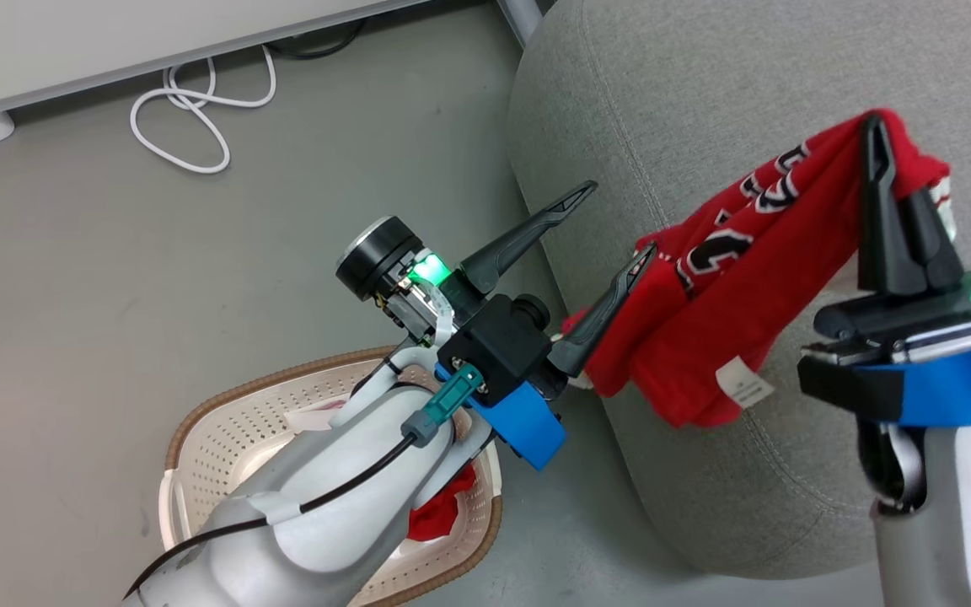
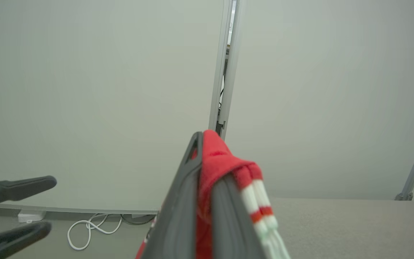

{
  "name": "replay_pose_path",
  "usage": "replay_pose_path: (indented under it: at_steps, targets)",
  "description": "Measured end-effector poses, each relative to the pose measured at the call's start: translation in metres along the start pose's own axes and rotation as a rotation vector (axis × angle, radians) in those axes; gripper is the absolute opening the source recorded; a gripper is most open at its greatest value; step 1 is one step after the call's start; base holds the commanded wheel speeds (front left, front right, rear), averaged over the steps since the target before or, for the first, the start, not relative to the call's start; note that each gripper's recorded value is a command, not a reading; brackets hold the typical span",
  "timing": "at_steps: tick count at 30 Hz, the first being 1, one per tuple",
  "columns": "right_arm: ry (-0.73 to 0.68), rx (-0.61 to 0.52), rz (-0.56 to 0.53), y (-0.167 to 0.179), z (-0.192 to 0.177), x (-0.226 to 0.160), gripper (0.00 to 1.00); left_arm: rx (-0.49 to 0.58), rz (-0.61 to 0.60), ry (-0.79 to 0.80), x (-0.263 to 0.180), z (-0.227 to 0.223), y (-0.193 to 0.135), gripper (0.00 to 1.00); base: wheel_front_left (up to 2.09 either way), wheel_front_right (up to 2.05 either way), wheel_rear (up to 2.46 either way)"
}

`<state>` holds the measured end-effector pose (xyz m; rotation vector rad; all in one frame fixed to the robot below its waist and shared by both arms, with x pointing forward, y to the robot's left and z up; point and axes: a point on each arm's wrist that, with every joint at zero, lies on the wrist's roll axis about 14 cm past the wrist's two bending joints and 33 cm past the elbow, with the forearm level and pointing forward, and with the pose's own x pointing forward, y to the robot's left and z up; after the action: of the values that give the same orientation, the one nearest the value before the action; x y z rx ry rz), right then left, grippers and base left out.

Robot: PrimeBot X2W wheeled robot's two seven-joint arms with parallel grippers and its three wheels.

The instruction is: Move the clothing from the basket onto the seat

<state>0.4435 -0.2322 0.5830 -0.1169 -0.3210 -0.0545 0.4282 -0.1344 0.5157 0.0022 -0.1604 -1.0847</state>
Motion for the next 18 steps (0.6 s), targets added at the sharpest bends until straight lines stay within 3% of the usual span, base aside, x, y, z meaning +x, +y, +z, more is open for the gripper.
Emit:
replay_pose_path:
  at_steps: [18]
  targets:
    - [-0.351,-0.256,-0.141,-0.088,0.079,0.118,0.0,-0.071,0.047,0.063,-0.002,-0.062,0.038,1.0,0.0,0.0,0.0]
